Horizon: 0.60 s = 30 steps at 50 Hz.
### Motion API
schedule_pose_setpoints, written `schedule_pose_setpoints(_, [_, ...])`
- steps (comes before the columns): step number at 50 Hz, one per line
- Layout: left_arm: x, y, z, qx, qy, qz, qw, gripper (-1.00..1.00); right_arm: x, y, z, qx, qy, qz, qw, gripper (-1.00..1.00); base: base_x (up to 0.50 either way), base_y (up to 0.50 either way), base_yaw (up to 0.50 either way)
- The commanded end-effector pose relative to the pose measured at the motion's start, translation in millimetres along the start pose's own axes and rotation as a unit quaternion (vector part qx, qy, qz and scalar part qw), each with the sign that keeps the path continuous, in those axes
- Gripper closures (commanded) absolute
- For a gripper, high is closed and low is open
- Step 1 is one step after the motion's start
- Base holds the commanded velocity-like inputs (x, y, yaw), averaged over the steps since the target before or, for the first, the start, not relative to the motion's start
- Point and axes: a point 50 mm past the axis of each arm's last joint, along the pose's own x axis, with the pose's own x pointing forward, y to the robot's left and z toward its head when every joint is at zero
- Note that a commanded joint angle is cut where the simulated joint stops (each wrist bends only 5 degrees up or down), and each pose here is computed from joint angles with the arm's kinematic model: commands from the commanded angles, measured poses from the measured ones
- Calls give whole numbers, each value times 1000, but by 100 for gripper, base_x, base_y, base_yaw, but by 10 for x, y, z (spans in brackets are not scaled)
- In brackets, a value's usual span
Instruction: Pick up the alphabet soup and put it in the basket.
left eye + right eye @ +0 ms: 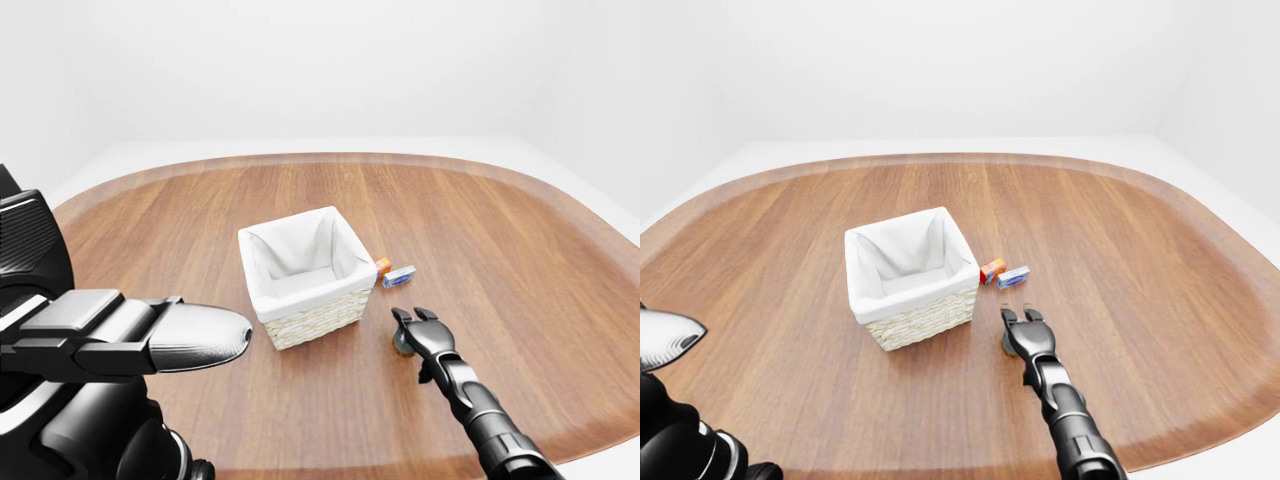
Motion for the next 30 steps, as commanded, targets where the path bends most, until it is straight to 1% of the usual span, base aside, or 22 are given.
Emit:
schedule_pose_setpoints(1, [-7,-2,-9,0,3,0,1000,-100,-41,116,-54,-22,5,34,999,100,0,0,0])
schedule_pose_setpoints(4, [-7,3,-10,0,3,0,1000,-100,-39,103,-54,-23,5,32,999,98,0,0,0])
schedule_pose_setpoints(7, [17,5,23,-9,-9,6,1000,-100,-39,91,-52,-24,5,32,999,98,0,0,0])
schedule_pose_setpoints(10, [9,8,-4,-8,-1,5,1000,-100,-40,102,-54,-26,5,34,999,99,0,0,0])
schedule_pose_setpoints(12, [9,6,3,-10,-2,5,1000,-100,-39,114,-50,-25,5,35,999,99,0,0,0])
schedule_pose_setpoints(13, [20,8,32,-15,-11,8,1000,-100,-53,132,-33,-25,2,37,999,100,0,0,0])
schedule_pose_setpoints(16, [17,7,13,-16,-5,8,1000,-100,-58,142,-12,-27,-2,38,999,100,0,0,0])
schedule_pose_setpoints(22, [34,-1,24,-25,-11,10,1000,-100,-54,100,-13,-31,-3,38,999,100,0,0,0])
schedule_pose_setpoints(25, [33,-4,23,-24,-10,7,1000,-100,-44,89,-35,-37,0,34,999,100,0,0,0])
schedule_pose_setpoints(27, [34,-2,19,-25,-9,8,1000,-100,-39,75,-43,-27,3,30,999,100,0,0,0])
schedule_pose_setpoints(30, [32,0,4,-23,-5,8,1000,-100,-56,68,-57,-35,2,33,999,100,0,0,0])
